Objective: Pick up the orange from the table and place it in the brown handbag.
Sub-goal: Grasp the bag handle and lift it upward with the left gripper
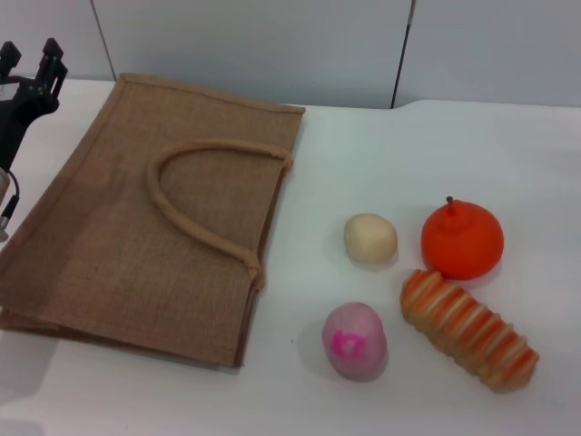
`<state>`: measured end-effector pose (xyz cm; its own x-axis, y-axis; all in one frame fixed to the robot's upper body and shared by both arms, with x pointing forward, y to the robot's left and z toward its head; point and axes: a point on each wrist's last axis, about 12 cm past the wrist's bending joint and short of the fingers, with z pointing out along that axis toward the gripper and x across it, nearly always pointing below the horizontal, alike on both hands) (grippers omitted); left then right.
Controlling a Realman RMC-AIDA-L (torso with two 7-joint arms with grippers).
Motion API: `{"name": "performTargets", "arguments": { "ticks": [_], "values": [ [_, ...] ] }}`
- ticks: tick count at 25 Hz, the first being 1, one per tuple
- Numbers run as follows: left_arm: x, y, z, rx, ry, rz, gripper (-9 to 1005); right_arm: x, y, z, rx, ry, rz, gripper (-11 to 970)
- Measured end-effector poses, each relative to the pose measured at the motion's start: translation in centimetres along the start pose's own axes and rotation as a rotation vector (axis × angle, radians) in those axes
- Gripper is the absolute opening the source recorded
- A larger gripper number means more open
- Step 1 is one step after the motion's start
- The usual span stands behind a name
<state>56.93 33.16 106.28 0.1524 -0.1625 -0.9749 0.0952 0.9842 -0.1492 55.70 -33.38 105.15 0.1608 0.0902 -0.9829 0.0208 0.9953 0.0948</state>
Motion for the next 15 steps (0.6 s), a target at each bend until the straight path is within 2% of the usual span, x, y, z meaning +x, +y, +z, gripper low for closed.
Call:
{"name": "performTargets", "arguments": {
  "ticks": [15],
  "values": [
    [0.05, -0.08, 0.06, 0.005, 0.005, -0.014, 591, -0.02, -0.03, 0.01, 0.0, 0.0, -0.001, 802]
  ]
}}
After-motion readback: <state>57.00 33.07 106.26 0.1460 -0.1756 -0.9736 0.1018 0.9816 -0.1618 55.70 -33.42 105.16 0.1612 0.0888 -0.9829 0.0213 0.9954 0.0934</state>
